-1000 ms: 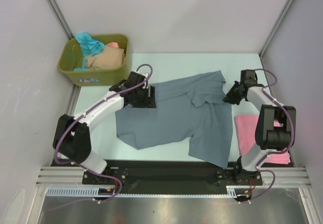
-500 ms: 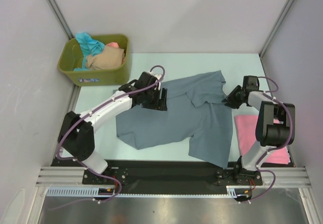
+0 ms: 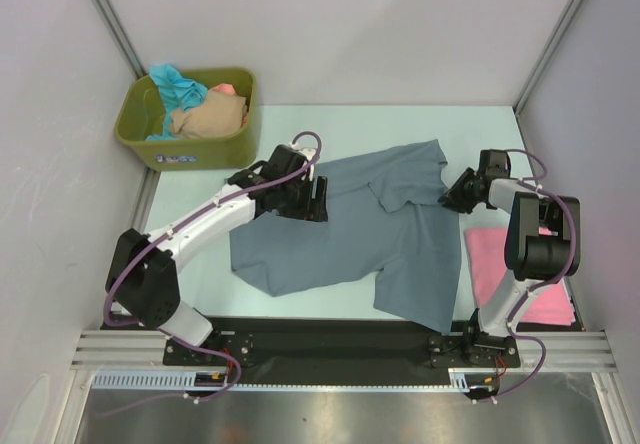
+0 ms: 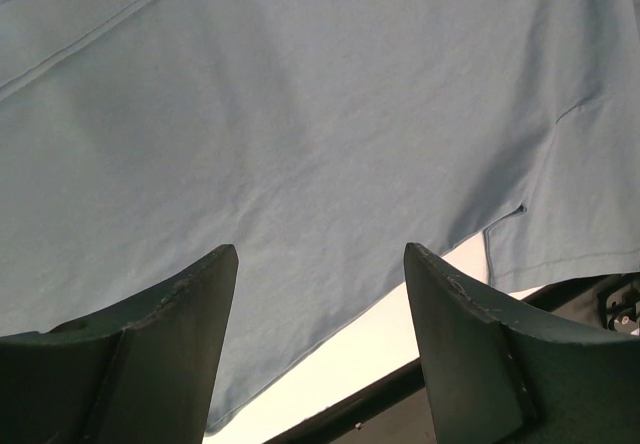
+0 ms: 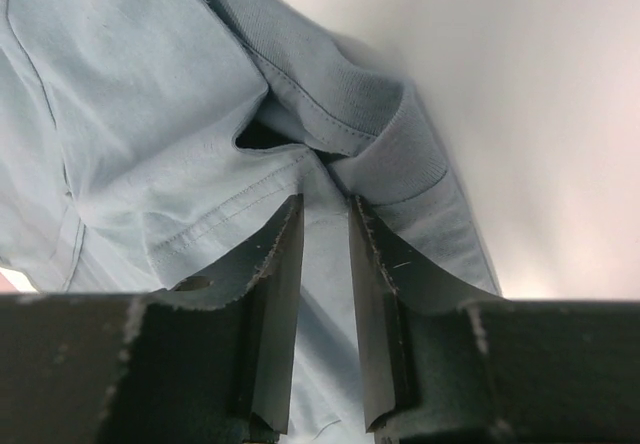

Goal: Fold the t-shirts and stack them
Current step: Fold the tshirt

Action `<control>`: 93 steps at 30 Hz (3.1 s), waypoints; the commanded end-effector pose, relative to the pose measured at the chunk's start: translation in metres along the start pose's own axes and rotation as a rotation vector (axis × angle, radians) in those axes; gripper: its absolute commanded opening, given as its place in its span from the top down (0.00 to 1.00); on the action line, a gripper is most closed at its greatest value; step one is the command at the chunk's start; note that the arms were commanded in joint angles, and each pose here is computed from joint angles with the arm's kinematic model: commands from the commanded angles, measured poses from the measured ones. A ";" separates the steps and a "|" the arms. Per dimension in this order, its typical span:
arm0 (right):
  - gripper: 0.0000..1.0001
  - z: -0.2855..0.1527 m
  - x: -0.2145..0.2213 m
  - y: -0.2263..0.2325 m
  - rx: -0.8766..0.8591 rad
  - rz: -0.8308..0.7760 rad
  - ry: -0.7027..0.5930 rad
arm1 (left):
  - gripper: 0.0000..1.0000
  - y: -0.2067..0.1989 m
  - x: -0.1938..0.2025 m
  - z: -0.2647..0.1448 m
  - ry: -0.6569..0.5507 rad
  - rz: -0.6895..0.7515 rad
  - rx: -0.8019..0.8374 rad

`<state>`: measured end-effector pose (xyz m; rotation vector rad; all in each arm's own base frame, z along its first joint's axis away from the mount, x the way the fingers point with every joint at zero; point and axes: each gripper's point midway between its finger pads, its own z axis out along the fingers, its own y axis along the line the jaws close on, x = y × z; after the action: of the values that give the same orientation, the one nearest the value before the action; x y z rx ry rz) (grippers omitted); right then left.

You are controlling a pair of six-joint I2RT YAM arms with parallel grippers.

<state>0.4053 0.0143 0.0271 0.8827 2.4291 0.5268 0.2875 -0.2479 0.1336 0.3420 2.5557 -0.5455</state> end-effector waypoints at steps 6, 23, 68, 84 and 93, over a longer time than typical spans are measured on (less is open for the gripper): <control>0.77 0.004 -0.018 0.012 -0.030 -0.023 -0.036 | 0.27 -0.002 -0.006 -0.009 -0.035 0.024 0.012; 1.00 -0.056 -0.003 0.001 0.156 0.127 -0.005 | 0.26 -0.005 -0.001 0.005 -0.011 0.016 0.039; 0.51 0.054 -0.160 0.129 -0.128 -0.229 -0.244 | 0.25 0.062 -0.009 -0.003 -0.016 0.023 -0.120; 0.62 0.091 -0.166 0.115 -0.133 -0.161 -0.207 | 0.24 0.066 -0.006 0.005 0.004 -0.006 -0.112; 0.67 0.104 -0.167 0.113 -0.150 -0.153 -0.197 | 0.24 0.065 -0.007 0.007 0.012 -0.023 -0.100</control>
<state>0.6136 0.0037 0.0373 0.6709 2.2862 0.5044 0.3131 -0.1904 0.1059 0.2855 2.6126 -0.3882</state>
